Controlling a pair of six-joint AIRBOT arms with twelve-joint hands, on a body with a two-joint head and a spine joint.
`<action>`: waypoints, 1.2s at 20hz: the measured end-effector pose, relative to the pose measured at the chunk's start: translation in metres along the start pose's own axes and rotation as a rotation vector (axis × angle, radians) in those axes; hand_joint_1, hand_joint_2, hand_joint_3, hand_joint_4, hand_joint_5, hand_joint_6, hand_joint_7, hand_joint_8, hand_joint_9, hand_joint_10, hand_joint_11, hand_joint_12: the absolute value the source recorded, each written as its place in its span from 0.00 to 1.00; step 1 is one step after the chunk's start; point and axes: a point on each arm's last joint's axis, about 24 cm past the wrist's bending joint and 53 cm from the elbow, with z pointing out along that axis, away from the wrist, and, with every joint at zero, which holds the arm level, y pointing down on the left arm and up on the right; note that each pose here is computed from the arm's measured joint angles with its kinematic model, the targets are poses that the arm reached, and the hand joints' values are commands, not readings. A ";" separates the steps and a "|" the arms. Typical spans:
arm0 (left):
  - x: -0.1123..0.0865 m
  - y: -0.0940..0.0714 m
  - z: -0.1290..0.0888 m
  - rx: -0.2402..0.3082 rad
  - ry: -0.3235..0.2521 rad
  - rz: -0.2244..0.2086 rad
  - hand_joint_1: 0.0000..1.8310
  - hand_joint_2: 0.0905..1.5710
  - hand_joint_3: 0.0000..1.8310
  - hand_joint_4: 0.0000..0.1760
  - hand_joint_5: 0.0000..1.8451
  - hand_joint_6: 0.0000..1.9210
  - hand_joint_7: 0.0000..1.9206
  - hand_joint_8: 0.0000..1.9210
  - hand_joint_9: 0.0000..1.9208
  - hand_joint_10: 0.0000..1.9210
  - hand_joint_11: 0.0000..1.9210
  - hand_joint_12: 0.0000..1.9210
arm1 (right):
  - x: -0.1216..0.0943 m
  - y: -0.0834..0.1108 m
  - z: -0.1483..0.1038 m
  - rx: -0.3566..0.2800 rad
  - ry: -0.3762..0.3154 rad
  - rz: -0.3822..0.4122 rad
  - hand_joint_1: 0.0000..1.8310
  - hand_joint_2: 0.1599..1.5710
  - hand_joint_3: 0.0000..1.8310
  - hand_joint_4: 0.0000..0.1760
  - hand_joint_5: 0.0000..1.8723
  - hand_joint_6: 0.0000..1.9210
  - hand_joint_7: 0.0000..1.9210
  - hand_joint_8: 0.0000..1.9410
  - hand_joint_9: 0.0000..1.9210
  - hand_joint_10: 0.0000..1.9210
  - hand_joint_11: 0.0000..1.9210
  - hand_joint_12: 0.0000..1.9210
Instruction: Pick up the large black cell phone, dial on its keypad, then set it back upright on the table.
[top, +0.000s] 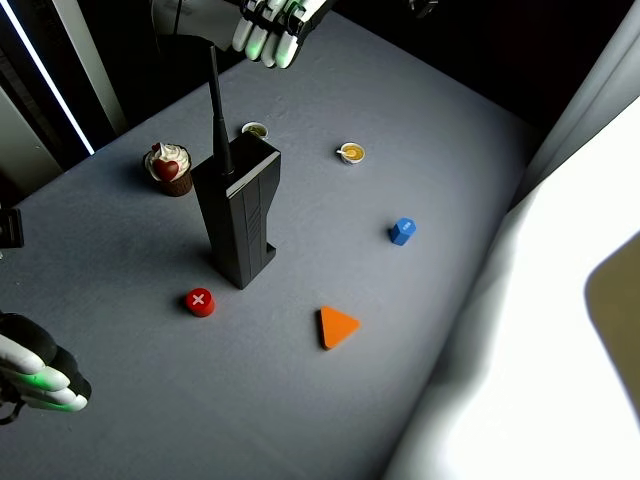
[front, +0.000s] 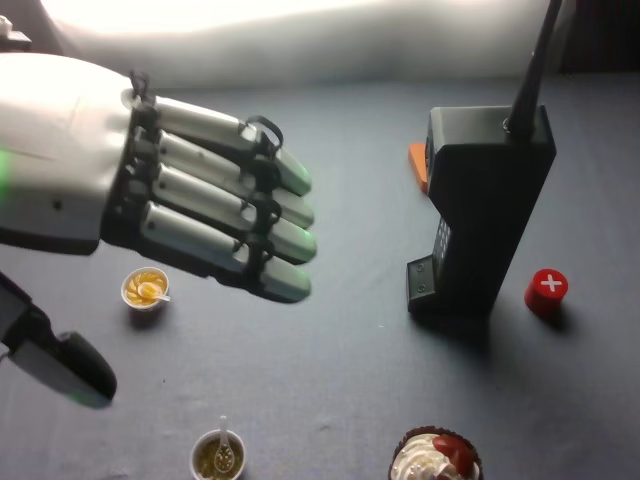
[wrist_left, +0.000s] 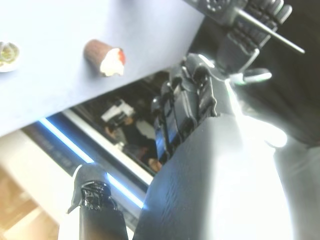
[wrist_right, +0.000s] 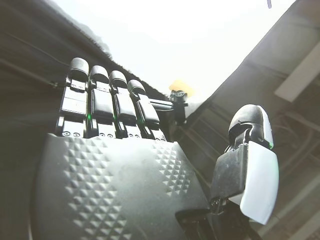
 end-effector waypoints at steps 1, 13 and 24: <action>0.002 0.000 0.004 0.004 0.008 0.000 0.15 0.71 0.00 0.00 0.10 0.00 0.08 0.00 0.07 0.00 0.00 0.14 | 0.001 -0.005 0.002 0.006 -0.002 0.000 0.13 0.52 0.00 0.00 0.02 0.00 0.03 0.00 0.03 0.00 0.00 0.17; -0.004 0.011 0.003 -0.035 -0.034 -0.001 0.12 0.70 0.00 0.00 0.08 0.00 0.07 0.00 0.05 0.00 0.00 0.09 | 0.039 -0.051 0.020 0.082 0.017 0.092 0.10 0.53 0.00 0.00 0.02 0.00 0.03 0.00 0.03 0.00 0.00 0.16; -0.015 0.017 -0.001 -0.061 -0.082 -0.015 0.10 0.72 0.00 0.00 0.08 0.00 0.05 0.00 0.04 0.00 0.00 0.14 | 0.091 -0.057 0.032 0.065 0.127 0.180 0.36 0.54 0.00 0.00 0.00 0.00 0.00 0.00 0.00 0.00 0.00 0.00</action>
